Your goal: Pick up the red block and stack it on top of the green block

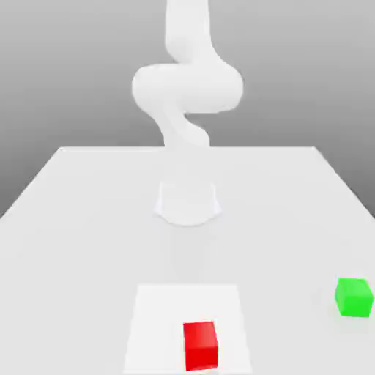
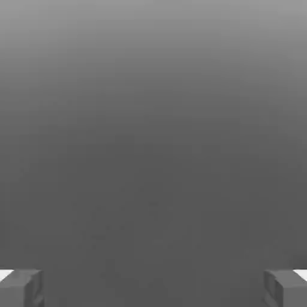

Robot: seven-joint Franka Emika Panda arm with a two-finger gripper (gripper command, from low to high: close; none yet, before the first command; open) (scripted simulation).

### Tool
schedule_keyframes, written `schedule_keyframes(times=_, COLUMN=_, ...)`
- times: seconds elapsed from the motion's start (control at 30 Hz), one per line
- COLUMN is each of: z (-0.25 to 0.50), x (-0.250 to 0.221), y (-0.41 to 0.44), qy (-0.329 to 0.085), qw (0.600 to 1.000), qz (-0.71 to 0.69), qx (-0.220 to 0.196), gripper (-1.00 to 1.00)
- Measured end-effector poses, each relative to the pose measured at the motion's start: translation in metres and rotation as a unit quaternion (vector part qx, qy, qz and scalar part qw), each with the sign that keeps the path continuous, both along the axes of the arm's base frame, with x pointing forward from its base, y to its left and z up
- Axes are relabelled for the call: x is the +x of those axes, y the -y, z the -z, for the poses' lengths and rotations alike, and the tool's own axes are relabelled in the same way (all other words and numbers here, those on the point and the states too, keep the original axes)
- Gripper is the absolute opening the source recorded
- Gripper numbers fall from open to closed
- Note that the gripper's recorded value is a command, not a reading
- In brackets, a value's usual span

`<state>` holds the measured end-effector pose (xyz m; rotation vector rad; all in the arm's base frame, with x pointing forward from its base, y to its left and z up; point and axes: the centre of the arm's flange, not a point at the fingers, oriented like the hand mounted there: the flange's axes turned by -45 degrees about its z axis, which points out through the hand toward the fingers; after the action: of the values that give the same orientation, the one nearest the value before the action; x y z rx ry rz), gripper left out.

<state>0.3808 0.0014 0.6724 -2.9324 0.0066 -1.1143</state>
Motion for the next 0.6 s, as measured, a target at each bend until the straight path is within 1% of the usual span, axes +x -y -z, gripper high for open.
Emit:
schedule_keyframes(times=0.13, z=0.069, x=0.048, y=-0.003, qy=-0.061, qw=0.998, qz=-0.007, qx=-0.003, gripper=0.0)
schedule_keyframes(times=0.3, z=0.161, x=0.089, y=-0.007, qy=-0.134, qw=0.991, qz=-0.016, qx=-0.008, gripper=0.0)
schedule_keyframes(times=0.47, z=0.258, x=0.11, y=-0.011, qy=-0.206, qw=0.978, qz=-0.026, qx=-0.011, gripper=0.0)
schedule_keyframes(times=0.6, z=0.336, x=0.112, y=-0.015, qy=-0.262, qw=0.964, qz=-0.034, qx=-0.015, gripper=0.0)
